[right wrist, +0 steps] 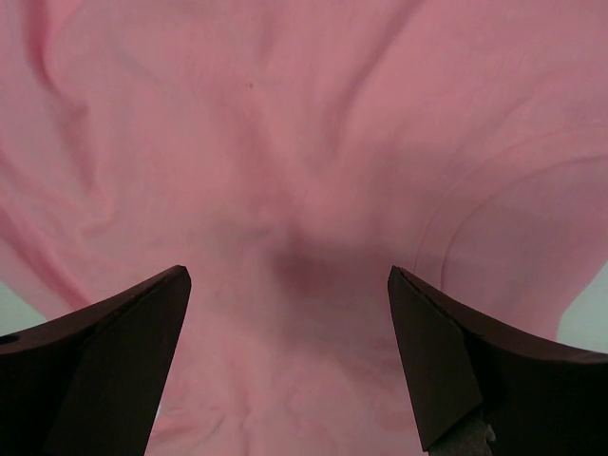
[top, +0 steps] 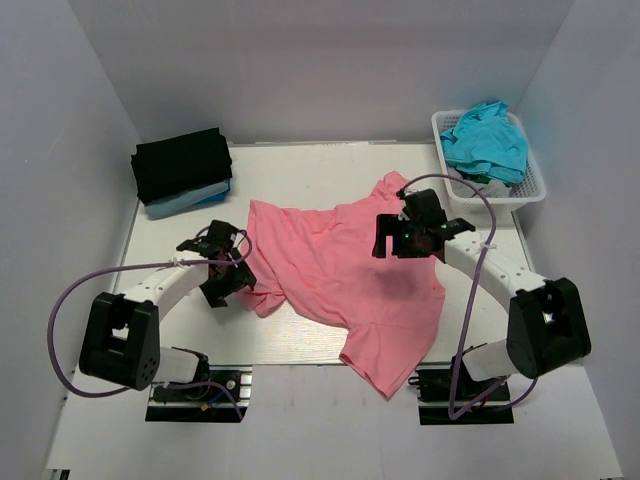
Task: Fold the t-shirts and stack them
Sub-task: Flatten out the tshirt
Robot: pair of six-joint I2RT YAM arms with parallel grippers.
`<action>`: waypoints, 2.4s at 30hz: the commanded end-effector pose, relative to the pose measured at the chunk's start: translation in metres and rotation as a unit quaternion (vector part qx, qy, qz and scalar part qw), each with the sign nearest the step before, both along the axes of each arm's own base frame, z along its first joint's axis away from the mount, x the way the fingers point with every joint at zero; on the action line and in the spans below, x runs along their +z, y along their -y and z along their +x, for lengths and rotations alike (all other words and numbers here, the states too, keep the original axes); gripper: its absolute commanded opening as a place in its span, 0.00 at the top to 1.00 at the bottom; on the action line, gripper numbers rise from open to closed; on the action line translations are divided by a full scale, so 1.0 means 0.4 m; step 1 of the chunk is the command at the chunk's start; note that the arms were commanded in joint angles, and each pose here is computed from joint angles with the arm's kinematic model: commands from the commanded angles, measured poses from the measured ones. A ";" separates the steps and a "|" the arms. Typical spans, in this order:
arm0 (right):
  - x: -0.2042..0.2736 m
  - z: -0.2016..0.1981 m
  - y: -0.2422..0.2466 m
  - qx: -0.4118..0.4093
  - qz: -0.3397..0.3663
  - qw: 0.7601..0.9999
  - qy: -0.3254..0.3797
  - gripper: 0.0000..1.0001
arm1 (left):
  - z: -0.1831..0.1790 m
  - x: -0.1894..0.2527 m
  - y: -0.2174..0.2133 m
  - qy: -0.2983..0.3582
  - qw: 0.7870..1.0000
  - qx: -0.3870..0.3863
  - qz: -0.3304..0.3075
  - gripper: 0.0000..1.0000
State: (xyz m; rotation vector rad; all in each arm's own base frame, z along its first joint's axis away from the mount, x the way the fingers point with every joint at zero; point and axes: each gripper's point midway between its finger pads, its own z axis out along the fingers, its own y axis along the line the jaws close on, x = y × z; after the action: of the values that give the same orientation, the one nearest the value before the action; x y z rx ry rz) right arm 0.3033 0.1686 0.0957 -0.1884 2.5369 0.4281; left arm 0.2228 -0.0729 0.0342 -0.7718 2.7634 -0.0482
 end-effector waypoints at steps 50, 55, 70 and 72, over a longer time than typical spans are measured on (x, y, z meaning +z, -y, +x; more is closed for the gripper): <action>-0.108 -0.042 0.043 -0.040 -0.033 0.998 -0.039 0.10 | 0.608 0.263 0.171 0.248 0.956 -0.152 -0.021 1.00; -0.097 -0.078 0.027 0.003 -0.019 0.999 -0.036 0.10 | 0.529 0.343 0.159 0.279 0.947 -0.156 -0.034 1.00; -0.132 -0.353 0.161 -0.165 -0.038 0.970 -0.172 0.10 | 0.287 0.573 0.148 0.350 0.916 -0.179 -0.080 1.00; -0.156 -0.376 0.149 -0.163 -0.020 0.969 -0.187 0.10 | 0.279 0.570 0.150 0.349 0.916 -0.182 -0.084 1.00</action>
State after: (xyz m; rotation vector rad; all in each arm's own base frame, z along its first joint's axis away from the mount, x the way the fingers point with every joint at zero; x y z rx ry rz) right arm 0.1733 0.1040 0.0399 0.2069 2.8170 0.2420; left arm 0.3492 -0.1290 0.2659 -0.2096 2.1496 -0.4971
